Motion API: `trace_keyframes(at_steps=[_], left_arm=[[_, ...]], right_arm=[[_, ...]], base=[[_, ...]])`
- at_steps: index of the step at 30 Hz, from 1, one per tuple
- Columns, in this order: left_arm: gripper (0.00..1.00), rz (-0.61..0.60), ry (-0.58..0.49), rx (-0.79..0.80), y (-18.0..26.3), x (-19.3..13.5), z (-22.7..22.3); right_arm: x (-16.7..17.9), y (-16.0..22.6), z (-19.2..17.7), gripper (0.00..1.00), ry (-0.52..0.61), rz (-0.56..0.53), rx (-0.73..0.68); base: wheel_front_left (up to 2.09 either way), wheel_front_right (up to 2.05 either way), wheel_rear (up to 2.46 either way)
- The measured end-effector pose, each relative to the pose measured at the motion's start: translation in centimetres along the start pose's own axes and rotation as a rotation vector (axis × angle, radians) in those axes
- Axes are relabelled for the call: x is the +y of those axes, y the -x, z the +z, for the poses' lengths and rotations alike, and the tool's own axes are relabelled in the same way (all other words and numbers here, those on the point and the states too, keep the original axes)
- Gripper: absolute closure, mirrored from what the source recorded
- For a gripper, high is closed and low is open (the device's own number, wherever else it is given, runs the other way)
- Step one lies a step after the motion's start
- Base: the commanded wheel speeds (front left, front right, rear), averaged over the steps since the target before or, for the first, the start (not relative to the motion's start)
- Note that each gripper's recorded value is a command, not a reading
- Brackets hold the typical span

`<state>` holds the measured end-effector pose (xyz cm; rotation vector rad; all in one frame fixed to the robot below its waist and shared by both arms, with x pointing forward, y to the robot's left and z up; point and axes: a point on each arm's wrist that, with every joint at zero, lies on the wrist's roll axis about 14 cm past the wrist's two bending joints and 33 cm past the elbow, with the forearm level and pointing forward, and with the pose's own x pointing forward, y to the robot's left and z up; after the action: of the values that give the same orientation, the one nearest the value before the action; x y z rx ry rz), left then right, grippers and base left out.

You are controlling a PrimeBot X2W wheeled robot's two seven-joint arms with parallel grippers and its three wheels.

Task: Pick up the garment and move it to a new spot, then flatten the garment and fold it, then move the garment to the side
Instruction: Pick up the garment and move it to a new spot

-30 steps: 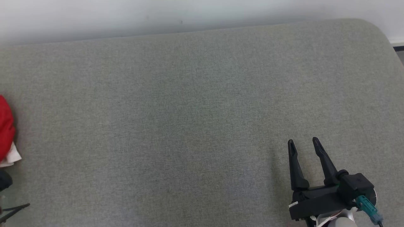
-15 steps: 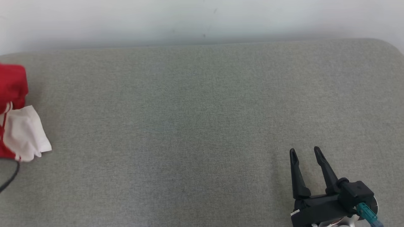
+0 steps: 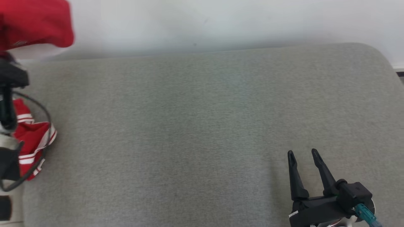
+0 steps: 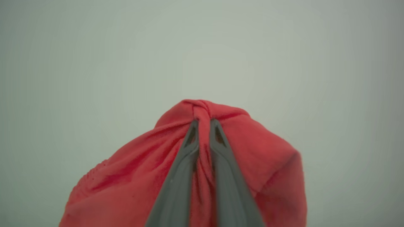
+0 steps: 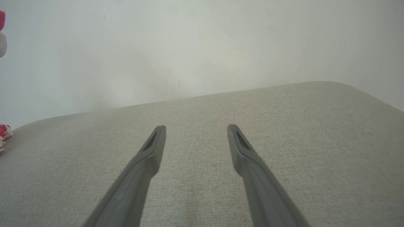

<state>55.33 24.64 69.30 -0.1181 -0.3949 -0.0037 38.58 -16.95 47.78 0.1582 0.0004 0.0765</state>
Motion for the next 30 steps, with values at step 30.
trace_keyframes(at_steps=[30], left_arm=[[1.0, -0.647, 0.291, 0.407, 12.1, -29.6, -14.6]], right_arm=[[-6.1, 4.2, 0.8, 0.0, 0.015, -0.206, -0.005]], base=[[0.0, 0.0, 0.0]])
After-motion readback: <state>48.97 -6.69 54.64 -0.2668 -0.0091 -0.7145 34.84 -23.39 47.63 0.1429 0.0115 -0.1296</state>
